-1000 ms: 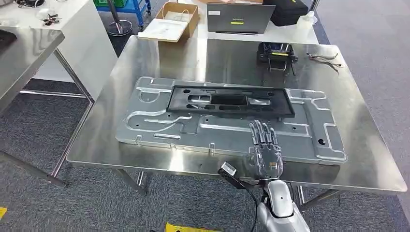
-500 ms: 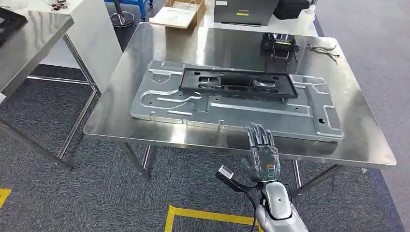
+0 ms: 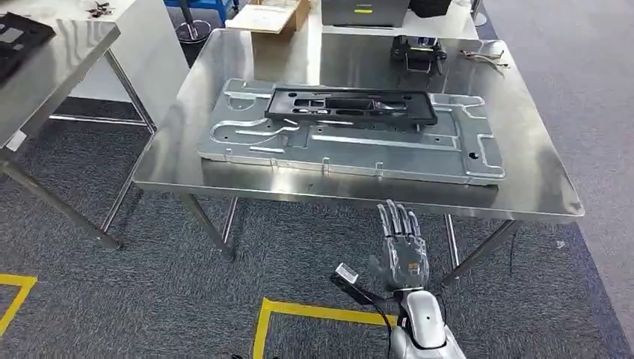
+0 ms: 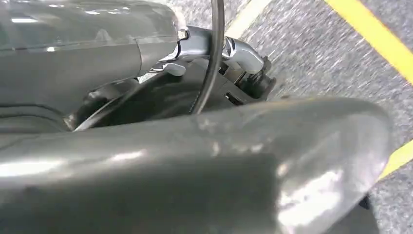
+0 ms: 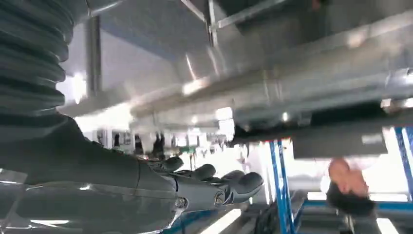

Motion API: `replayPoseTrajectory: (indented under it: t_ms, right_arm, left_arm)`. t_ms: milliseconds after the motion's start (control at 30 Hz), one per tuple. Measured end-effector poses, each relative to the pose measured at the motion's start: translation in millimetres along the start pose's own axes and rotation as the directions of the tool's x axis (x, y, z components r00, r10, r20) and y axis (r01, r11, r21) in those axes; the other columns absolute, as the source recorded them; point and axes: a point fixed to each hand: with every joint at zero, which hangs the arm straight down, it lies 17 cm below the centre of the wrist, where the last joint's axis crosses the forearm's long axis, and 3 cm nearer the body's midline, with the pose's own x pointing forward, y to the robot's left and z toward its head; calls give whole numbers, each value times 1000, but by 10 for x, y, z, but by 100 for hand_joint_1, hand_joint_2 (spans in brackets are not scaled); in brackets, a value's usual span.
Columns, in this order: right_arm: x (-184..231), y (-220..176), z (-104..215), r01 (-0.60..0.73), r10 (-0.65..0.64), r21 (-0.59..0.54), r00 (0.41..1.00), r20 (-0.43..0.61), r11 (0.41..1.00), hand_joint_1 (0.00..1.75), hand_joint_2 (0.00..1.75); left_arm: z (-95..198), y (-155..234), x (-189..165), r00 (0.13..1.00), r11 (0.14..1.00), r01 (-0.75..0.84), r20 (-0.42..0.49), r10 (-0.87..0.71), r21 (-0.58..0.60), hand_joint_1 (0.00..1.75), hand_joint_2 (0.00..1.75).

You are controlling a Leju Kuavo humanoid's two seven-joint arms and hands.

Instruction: Take the parts from the cabinet and place them on the table.

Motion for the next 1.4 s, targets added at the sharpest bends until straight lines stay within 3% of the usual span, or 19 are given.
replayPoseTrajectory:
  t_ms: [167, 267, 367, 400, 500, 700, 833, 967, 1233, 1400]
  right_arm:
    - [15, 144, 185, 127, -126, 39, 991, -32, 991, 0, 175]
    - [-77, 323, 347, 283, -275, 61, 955, -109, 957, 0, 175]
    - [-186, 477, 514, 331, -315, 90, 935, -162, 939, 0, 175]
    - [-223, 549, 568, 358, -336, 106, 924, -184, 928, 0, 0]
    - [-381, 863, 885, 496, -437, 154, 848, -300, 855, 0, 0]
    - [-885, 1339, 1631, 668, -517, 105, 657, -549, 737, 0, 0]
    - [-1113, 1679, 2420, 781, -493, 38, 431, -756, 624, 0, 0]
    - [-1233, 1818, 3028, 804, -404, -8, 290, -867, 595, 0, 0]
    - [-1194, 1967, 3885, 825, -185, -26, 95, -978, 564, 0, 0]
    - [-1159, 1986, 4340, 833, -20, 1, 14, -1000, 554, 0, 0]
  left_arm:
    - [7, 12, -52, 1000, 1000, -8, -10, 8, 18, 0, 0]
    - [10, 19, -72, 1000, 999, -17, -13, 18, 28, 0, 0]
    - [8, 25, -60, 1000, 999, -25, -10, 26, 31, 0, 0]
    - [8, 24, -60, 1000, 999, -28, -10, 29, 32, 0, 0]
    - [11, 42, -82, 999, 998, -47, -12, 47, 46, 0, 0]
    - [12, 96, -100, 996, 993, -85, -11, 86, 77, 0, 0]
    - [23, 115, -147, 994, 989, -108, -12, 110, 101, 0, 0]
    - [22, 164, -155, 992, 986, -121, -10, 123, 115, 0, 0]
    - [25, 219, -193, 991, 984, -129, -15, 132, 124, 0, 0]
    - [20, 306, -187, 988, 977, -149, -9, 152, 152, 0, 0]
